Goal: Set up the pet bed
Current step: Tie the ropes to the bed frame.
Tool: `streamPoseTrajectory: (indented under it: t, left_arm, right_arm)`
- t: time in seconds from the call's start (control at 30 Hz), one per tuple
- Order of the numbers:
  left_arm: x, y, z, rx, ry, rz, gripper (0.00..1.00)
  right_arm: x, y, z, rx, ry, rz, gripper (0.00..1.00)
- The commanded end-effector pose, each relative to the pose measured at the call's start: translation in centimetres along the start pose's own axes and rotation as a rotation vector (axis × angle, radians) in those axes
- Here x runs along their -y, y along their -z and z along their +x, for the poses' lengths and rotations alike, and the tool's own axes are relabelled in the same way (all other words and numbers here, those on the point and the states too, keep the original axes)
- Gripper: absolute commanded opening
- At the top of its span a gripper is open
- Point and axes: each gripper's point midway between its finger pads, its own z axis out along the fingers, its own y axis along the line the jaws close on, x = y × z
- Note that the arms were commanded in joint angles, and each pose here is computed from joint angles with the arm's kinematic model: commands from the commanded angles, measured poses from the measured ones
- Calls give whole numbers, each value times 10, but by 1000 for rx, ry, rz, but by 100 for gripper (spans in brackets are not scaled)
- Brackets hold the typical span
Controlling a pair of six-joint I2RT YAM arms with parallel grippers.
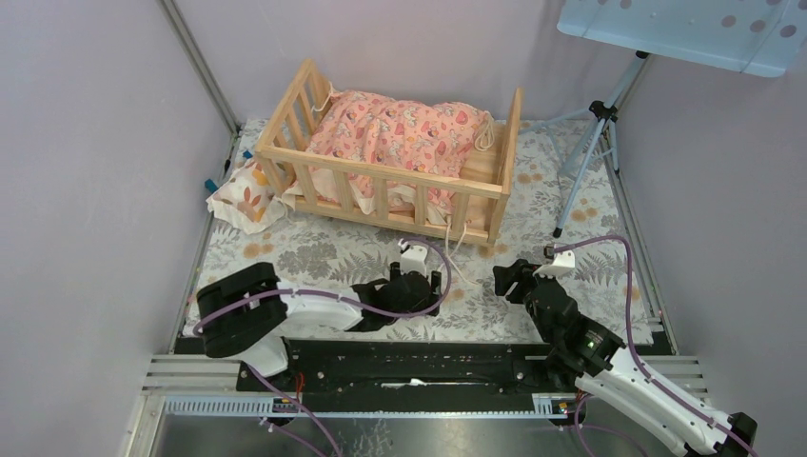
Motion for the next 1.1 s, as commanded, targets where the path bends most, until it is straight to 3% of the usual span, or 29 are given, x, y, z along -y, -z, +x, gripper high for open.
streamPoseTrajectory:
  t: [0.0,0.2,0.43,0.9,1.07]
  left_arm:
    - [8,-14,-26,66,-3,-18,70]
    - [2,-28,-23,43,-61,-89,68]
    - [-9,-38,-12,-7,-92,-175,57]
    - [-12,-41,14,-86,-99,-131,3]
    - [-12,-34,2,-53,-120,-132,0]
  right_arm:
    - [-16,3,-19,41,-26,-53,62]
    - [-15,3,-17,42,-27,-57,62]
    - [-14,3,-15,41,-28,-57,61]
    - [-11,5,-18,59,-27,-54,62]
    - [-18,5,-23,82,-6,-95,65]
